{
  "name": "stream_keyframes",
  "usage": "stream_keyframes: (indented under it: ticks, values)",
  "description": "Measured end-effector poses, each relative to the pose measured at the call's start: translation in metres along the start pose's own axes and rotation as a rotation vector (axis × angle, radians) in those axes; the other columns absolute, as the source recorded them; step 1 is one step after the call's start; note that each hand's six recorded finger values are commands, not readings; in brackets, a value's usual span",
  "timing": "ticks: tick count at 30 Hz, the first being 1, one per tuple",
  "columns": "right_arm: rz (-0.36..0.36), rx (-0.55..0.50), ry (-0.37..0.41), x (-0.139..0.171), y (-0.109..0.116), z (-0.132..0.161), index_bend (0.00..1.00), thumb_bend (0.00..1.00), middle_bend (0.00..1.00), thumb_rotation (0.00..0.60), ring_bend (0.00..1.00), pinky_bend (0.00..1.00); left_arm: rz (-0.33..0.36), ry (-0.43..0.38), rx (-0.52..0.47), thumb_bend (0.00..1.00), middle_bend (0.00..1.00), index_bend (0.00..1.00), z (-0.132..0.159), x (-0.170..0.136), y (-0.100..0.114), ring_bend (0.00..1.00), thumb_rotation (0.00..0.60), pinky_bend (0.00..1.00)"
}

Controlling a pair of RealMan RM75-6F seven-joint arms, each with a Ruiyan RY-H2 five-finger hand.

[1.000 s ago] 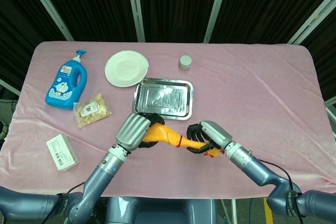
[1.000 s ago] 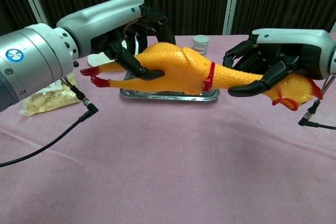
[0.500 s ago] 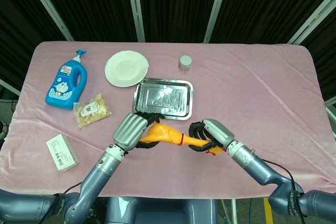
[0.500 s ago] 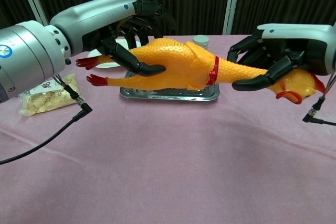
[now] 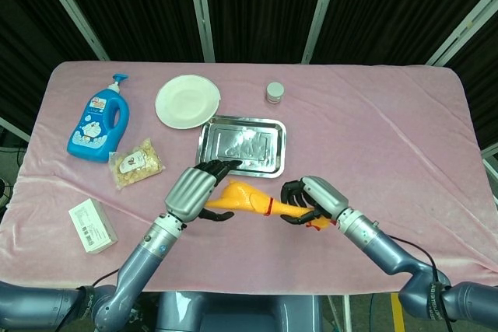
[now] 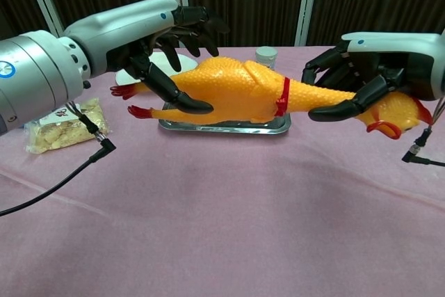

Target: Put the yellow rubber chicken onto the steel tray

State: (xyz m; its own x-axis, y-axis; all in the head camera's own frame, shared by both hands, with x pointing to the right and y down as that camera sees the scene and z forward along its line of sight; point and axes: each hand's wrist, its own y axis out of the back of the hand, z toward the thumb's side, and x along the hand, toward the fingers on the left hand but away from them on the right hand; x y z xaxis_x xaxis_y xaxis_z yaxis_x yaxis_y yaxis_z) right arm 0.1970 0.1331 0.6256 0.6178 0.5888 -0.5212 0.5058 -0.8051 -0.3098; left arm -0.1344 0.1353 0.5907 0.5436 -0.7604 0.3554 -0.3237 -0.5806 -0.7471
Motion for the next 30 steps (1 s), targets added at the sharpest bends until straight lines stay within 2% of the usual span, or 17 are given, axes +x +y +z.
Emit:
stream_keyframes:
  ticks: [4, 6, 9, 12, 15, 20, 26, 28, 30]
  values:
    - [0.006, 0.002, 0.007, -0.001, -0.002, 0.003, 1.00, 0.58, 0.75, 0.600, 0.76, 0.91, -0.010, -0.004, 0.001, 0.17, 0.32, 0.24, 0.003, 0.000, -0.003, 0.28, 0.551, 0.34]
    - [0.009, 0.002, 0.011, -0.001, -0.003, 0.004, 1.00, 0.58, 0.75, 0.600, 0.76, 0.91, -0.013, -0.005, 0.001, 0.31, 0.40, 0.32, 0.004, 0.000, -0.004, 0.35, 0.552, 0.36]
    - [0.011, 0.001, 0.014, -0.001, -0.005, 0.006, 1.00, 0.57, 0.75, 0.600, 0.76, 0.91, -0.017, -0.005, 0.007, 0.46, 0.55, 0.45, 0.004, 0.001, -0.006, 0.47, 0.554, 0.44]
    - [0.012, 0.000, 0.015, -0.001, -0.006, 0.007, 1.00, 0.58, 0.75, 0.600, 0.76, 0.91, -0.023, -0.009, 0.014, 0.59, 0.71, 0.61, 0.006, 0.001, -0.008, 0.60, 0.591, 0.55]
    - [0.012, -0.001, 0.017, -0.001, -0.006, 0.008, 1.00, 0.58, 0.75, 0.600, 0.76, 0.91, -0.028, -0.021, 0.004, 0.68, 0.82, 0.72, 0.008, 0.001, -0.009, 0.70, 0.600, 0.60]
    - [0.015, 0.000, 0.017, -0.002, -0.007, 0.009, 1.00, 0.58, 0.75, 0.600, 0.76, 0.91, -0.002, -0.047, -0.012, 0.70, 0.93, 0.83, 0.011, 0.001, -0.006, 0.79, 0.600, 0.64]
    - [0.016, -0.001, 0.020, -0.002, -0.009, 0.010, 1.00, 0.58, 0.75, 0.600, 0.76, 0.91, 0.009, -0.048, -0.032, 0.70, 0.97, 0.87, 0.010, 0.000, -0.005, 0.82, 0.600, 0.67]
    - [0.016, -0.001, 0.020, -0.002, -0.009, 0.010, 1.00, 0.58, 0.75, 0.600, 0.76, 0.91, 0.008, -0.045, -0.034, 0.68, 0.95, 0.85, 0.009, 0.000, -0.004, 0.80, 0.600, 0.66]
    - [0.015, 0.000, 0.018, -0.001, -0.009, 0.010, 1.00, 0.58, 0.75, 0.600, 0.76, 0.91, 0.008, -0.043, -0.032, 0.58, 0.84, 0.73, 0.009, 0.000, -0.004, 0.73, 0.600, 0.63]
